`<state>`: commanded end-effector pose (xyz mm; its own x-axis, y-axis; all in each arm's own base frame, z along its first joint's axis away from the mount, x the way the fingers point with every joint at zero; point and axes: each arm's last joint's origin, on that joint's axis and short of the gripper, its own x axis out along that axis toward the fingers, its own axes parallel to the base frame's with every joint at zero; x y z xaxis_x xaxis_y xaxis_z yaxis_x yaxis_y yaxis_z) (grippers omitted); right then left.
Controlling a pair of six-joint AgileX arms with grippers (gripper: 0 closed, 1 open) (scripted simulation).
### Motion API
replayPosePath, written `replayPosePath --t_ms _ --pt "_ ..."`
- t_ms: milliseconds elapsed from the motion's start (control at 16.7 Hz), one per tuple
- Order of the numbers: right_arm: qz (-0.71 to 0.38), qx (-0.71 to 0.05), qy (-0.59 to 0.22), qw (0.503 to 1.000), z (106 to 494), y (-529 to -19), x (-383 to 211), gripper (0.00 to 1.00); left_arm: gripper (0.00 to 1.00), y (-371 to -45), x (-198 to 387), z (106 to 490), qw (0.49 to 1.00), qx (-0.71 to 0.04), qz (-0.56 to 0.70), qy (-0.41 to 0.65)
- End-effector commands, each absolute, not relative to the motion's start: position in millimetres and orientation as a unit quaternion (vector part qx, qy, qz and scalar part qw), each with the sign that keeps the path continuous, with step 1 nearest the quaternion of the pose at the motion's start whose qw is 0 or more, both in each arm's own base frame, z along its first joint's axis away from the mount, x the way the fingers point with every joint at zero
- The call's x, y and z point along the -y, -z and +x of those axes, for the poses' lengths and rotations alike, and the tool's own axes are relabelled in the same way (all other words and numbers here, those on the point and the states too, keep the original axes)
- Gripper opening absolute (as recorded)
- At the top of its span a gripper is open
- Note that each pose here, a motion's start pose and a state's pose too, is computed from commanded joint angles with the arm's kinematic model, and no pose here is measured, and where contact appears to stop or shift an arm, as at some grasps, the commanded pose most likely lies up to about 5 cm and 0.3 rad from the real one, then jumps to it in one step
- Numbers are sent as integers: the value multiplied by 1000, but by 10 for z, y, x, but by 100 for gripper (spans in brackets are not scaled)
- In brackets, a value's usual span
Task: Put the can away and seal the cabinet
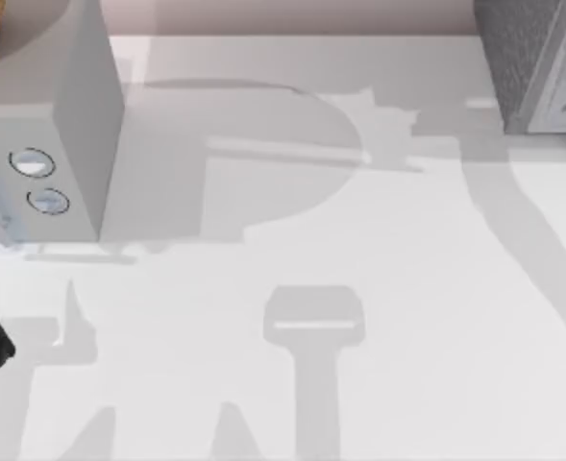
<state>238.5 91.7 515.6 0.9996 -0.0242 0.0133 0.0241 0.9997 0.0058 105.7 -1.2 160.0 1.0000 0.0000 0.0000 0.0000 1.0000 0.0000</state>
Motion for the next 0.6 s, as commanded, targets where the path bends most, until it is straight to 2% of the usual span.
replayPosePath --t_ms 600 --pt "2 6 12 1000 2712 -5142 -905 100 100 -1600 12 1057 1000 0 0 0"
